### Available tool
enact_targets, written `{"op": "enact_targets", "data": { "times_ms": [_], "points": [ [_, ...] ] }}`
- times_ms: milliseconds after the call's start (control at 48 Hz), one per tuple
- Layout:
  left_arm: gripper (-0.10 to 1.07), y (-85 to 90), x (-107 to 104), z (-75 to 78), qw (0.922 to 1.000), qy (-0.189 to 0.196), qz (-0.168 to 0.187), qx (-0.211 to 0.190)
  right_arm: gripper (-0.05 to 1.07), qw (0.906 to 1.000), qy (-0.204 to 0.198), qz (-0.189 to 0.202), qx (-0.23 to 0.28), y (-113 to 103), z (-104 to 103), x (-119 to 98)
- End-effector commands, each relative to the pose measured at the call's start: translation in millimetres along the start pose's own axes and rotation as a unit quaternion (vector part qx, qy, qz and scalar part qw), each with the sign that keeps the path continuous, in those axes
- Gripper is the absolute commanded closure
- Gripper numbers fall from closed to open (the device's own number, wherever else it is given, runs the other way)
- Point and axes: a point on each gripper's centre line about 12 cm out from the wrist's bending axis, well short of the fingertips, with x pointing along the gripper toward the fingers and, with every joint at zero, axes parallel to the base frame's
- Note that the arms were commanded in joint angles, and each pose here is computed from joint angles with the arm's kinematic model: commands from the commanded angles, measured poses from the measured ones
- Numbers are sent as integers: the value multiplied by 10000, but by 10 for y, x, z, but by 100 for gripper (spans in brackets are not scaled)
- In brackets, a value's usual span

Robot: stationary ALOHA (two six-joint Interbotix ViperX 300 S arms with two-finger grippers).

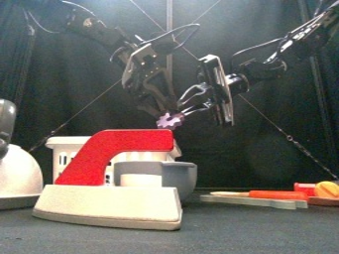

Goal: Place purple gear on plate

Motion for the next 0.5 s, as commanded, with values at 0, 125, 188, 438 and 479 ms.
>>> {"op": "enact_targets", "data": {
  "times_ms": [0, 125, 188, 438, 479],
  "points": [
    [4, 9, -96, 89, 9998, -176, -22, -61, 55, 9999, -109, 103, -31, 61, 66, -38],
    [4, 7, -168, 86, 9997, -222, -51, -120, 55, 9999, -94, 76, -32, 38, 34, -105],
    [4, 25, -218, 79, 9996, -259, -44, -133, 55, 9999, -102, 79, -34, 38, 22, -164],
    [4, 10, -382, -90, 9991, -349, -163, -184, 55, 9993, 5, -366, -1, -119, -103, -521],
    [4, 7, -411, -132, 9988, -373, -208, -246, 55, 9985, 26, -543, 27, -176, -119, -600]
  ]
}}
